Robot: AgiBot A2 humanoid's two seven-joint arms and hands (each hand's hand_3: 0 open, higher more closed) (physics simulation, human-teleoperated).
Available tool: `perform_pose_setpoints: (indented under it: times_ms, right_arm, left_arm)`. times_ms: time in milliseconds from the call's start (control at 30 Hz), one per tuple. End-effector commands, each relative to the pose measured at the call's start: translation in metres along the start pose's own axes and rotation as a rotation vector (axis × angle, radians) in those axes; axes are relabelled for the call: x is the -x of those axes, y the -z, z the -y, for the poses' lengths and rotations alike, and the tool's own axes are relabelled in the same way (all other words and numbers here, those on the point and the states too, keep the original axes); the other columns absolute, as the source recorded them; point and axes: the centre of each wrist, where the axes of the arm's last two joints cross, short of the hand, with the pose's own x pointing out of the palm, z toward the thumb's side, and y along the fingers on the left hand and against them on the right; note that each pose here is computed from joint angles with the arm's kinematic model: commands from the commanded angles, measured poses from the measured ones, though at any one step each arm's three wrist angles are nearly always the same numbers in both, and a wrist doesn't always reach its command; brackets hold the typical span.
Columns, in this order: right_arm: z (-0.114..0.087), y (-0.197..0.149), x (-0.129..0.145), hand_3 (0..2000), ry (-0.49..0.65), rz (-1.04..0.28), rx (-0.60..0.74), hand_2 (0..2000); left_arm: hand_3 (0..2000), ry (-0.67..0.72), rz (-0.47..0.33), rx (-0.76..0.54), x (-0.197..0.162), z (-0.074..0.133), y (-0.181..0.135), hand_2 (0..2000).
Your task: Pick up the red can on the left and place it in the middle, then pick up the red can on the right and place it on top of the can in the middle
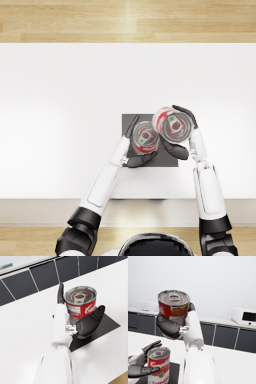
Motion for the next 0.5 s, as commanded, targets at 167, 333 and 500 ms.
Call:
perform_pose_setpoints:
  times_ms: [167,333,500]
  right_arm:
    - [0.022,-0.007,-0.025,1520,-0.003,0.019,-0.209,2000]
    - [0.028,0.001,-0.037,1520,0.017,0.032,-0.335,2000]
    - [0.029,0.016,-0.047,1520,0.007,0.033,-0.413,2000]
  left_arm:
    - [0,-0.269,0.046,-0.057,0.061,0.05,-0.071,0]
    - [0,-0.408,0.067,-0.001,0.089,0.073,-0.069,0]
    - [0,-0.455,0.08,0.037,0.097,0.081,-0.061,0]
